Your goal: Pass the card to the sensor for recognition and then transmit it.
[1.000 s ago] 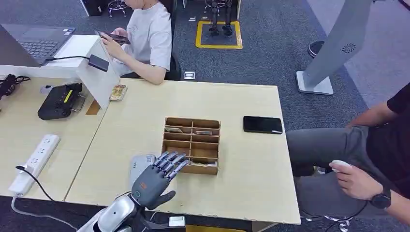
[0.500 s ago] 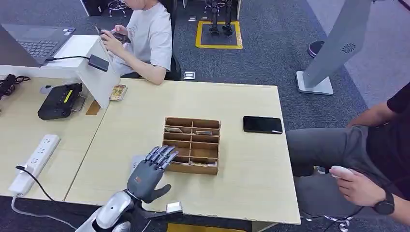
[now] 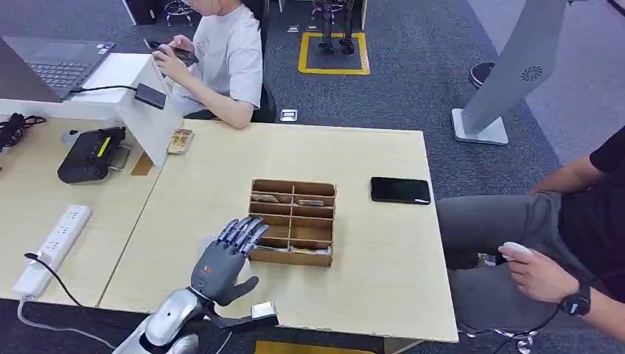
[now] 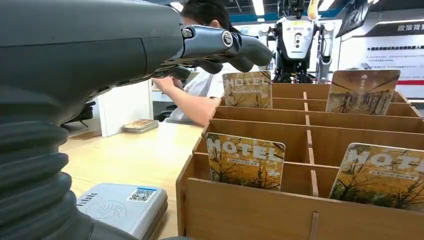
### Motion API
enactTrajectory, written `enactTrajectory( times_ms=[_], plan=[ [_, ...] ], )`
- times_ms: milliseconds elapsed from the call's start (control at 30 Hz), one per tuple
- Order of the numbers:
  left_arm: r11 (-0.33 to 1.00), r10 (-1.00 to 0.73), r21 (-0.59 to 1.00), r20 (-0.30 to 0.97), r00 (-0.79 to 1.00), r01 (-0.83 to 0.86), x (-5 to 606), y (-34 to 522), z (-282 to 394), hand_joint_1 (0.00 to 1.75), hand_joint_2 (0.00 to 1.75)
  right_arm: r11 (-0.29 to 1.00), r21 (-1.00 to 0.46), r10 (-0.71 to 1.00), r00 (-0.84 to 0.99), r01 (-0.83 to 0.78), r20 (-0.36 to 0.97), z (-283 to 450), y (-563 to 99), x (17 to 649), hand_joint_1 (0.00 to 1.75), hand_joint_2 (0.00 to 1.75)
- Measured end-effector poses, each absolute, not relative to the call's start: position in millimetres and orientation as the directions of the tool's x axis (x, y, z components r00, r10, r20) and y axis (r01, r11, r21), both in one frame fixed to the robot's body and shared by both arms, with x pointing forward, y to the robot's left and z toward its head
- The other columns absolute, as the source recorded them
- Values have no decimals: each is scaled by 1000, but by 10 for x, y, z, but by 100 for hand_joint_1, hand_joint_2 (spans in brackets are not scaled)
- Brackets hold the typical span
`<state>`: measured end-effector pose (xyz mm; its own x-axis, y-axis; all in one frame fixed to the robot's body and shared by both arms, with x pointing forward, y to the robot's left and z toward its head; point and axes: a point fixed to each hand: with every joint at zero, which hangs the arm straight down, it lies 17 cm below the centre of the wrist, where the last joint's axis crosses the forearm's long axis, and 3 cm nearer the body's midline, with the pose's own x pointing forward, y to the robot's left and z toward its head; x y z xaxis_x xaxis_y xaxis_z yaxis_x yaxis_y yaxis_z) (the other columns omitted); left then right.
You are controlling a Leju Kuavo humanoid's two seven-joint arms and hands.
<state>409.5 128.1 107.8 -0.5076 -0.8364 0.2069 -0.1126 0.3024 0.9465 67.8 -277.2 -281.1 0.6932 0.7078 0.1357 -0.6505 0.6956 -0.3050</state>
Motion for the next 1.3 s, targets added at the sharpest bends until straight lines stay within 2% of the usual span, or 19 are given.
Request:
enactTrajectory(
  times_ms=[733, 933, 1300],
  plan=[
    [302, -837, 946, 207, -507, -113, 4097, 1284, 1079, 0, 175, 696, -305, 708, 693, -650, 136, -2811, -2772, 678, 0, 0],
    [347, -810, 936, 270, -521, -56, 4146, 1145, 1015, 0, 175, 675, -310, 728, 672, -669, 135, -2808, -2765, 705, 0, 0],
    [358, -807, 933, 294, -512, -29, 4225, 1058, 923, 0, 175, 668, -312, 736, 663, -676, 139, -2805, -2754, 721, 0, 0]
  ],
)
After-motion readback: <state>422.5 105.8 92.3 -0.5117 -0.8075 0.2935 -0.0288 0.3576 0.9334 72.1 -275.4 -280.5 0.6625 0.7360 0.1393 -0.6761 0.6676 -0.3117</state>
